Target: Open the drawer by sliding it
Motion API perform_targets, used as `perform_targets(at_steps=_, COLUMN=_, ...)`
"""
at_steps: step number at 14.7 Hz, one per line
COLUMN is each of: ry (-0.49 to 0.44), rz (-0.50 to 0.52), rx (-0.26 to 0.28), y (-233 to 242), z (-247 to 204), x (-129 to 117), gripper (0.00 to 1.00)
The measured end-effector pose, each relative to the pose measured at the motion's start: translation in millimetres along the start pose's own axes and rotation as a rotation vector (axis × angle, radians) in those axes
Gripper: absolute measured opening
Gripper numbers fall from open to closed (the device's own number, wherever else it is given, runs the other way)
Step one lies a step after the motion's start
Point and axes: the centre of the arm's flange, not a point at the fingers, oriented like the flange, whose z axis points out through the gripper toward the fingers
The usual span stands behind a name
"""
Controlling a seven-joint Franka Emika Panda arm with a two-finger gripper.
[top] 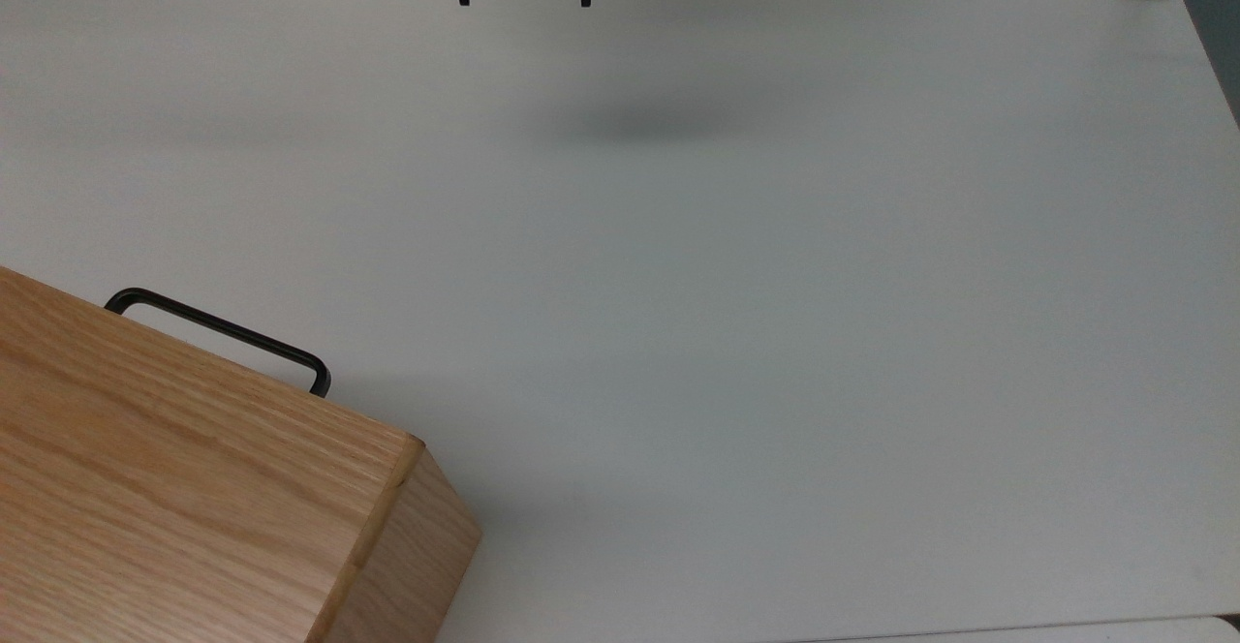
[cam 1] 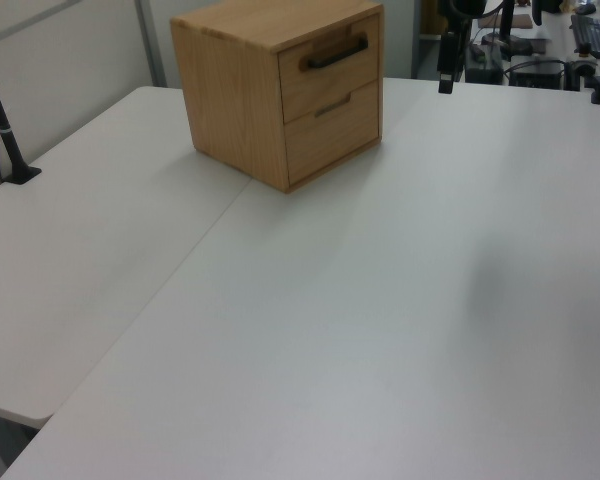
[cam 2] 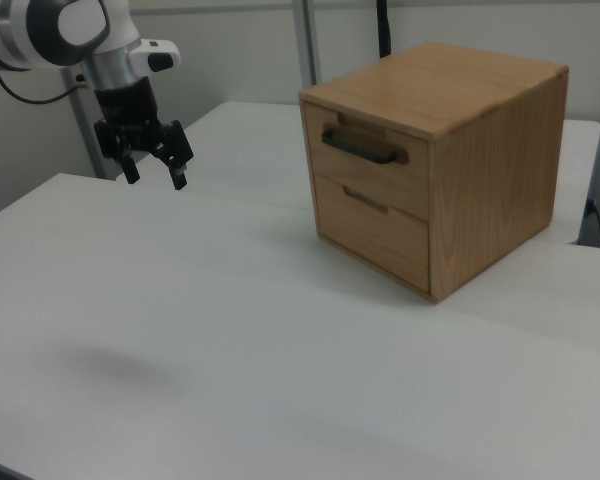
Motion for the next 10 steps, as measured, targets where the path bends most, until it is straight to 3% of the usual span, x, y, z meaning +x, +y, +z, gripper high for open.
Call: perform_targets(at_steps=10, ry=-0.004, rz=0.006, rx=0.000, y=3.2, z=1.9, x=0.2, gripper=1.00)
